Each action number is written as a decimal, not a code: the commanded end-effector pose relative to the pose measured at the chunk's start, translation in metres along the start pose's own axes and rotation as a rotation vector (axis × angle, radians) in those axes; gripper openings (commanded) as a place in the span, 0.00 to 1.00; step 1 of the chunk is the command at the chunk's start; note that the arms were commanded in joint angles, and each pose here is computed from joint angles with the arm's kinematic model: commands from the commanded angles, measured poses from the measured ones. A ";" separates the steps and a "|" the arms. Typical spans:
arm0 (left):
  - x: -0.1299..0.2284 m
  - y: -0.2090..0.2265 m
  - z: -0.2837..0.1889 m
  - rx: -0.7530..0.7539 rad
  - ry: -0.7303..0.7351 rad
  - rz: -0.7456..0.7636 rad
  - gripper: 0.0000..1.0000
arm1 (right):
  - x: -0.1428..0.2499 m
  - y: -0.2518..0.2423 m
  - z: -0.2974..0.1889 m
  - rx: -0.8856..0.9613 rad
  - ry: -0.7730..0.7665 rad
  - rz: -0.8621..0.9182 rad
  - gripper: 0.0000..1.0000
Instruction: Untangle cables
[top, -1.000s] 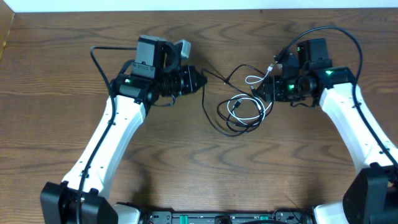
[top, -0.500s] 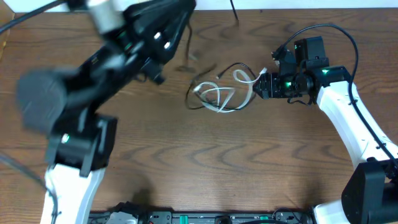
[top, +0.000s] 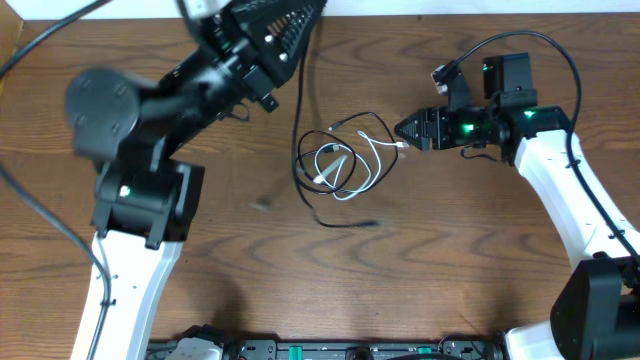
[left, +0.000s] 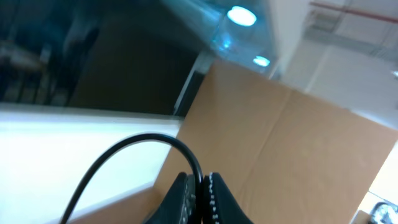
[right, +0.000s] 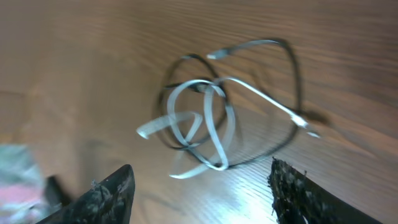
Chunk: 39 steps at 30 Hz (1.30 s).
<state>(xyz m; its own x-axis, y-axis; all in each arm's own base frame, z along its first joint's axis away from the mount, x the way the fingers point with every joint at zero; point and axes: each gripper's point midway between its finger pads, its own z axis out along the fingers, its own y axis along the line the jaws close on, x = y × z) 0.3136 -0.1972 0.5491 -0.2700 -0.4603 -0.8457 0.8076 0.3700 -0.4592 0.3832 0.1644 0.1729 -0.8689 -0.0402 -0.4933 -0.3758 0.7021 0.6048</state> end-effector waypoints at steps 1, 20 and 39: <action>0.023 0.032 0.009 -0.060 0.074 -0.053 0.08 | -0.018 0.061 -0.030 -0.241 -0.069 -0.114 0.65; 0.102 0.082 0.053 -0.203 0.195 -0.514 0.08 | -0.050 0.171 -0.097 -0.373 -0.336 -0.458 0.61; 0.127 0.067 0.059 -0.222 0.252 -0.680 0.07 | -0.097 0.187 -0.089 -0.377 -0.506 -0.437 0.13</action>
<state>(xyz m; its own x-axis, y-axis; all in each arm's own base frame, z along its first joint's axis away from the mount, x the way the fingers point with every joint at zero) 0.3660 -0.2778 0.4276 -0.7967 -0.4606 -0.3913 0.3149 0.2363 -0.9192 0.3602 0.2374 0.3816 -0.3918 0.0909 -0.9155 -0.8378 0.3759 0.3959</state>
